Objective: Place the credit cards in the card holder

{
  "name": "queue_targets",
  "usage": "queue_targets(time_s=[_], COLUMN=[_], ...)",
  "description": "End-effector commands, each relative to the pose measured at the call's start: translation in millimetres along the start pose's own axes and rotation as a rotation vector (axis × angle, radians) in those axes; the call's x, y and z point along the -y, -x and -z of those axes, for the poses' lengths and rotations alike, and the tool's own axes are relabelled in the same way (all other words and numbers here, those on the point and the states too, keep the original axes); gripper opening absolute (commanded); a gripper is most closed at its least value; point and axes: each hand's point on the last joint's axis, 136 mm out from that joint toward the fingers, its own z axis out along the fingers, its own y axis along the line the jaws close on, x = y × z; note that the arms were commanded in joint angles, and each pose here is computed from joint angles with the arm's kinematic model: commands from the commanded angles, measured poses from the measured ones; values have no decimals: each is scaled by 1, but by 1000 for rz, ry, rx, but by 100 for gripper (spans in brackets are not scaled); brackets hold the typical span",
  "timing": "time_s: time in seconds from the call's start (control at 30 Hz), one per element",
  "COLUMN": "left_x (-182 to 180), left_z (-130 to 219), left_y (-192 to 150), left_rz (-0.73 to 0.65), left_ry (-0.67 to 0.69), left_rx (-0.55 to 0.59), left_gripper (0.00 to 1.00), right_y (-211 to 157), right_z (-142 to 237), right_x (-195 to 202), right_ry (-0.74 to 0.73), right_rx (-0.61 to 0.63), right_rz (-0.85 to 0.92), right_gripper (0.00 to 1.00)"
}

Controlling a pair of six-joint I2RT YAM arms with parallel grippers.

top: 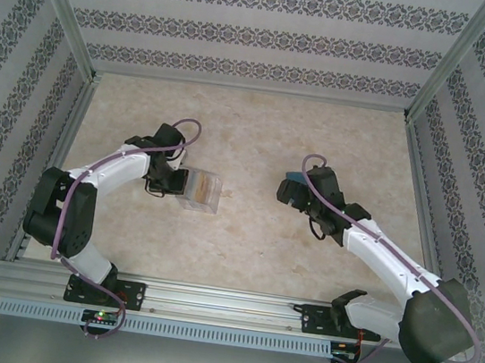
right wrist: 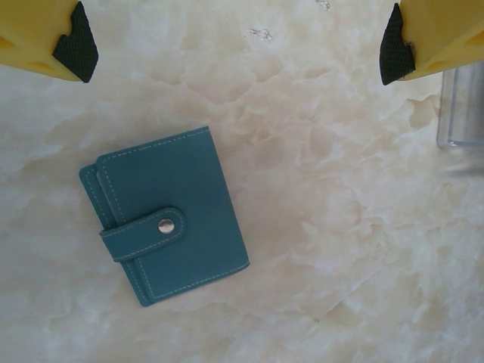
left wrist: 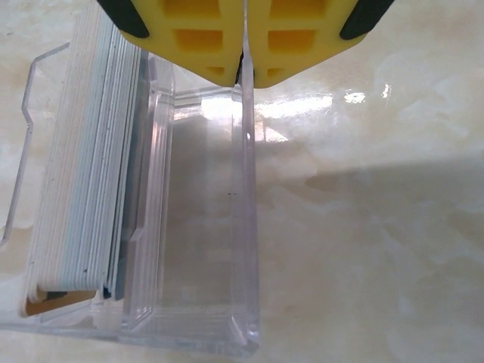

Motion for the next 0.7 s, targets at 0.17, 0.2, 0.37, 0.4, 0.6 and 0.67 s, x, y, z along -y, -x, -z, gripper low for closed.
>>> queue_targets(time_s=[0.17, 0.2, 0.37, 0.4, 0.6, 0.67], left_x=[7, 6, 10, 11, 12, 15], left_z=[8, 8, 10, 11, 17, 18], left_y=[5, 4, 6, 8, 27, 33], left_rz=[9, 10, -3, -7, -24, -12], left_ry=[40, 43, 23, 21, 54, 46], left_rx=[32, 31, 40, 43, 69, 74], left_gripper=[3, 2, 1, 1, 0, 0], right_y=[5, 5, 4, 5, 19, 22], right_z=[0, -1, -10, -13, -32, -41], right_x=[11, 15, 23, 26, 45, 52], right_ry=[-34, -45, -60, -72, -164, -184], right_rx=[11, 5, -29, -34, -151, -194], right_rz=[-27, -33, 18, 38, 179, 170], right_gripper=[98, 98, 98, 98, 98, 98])
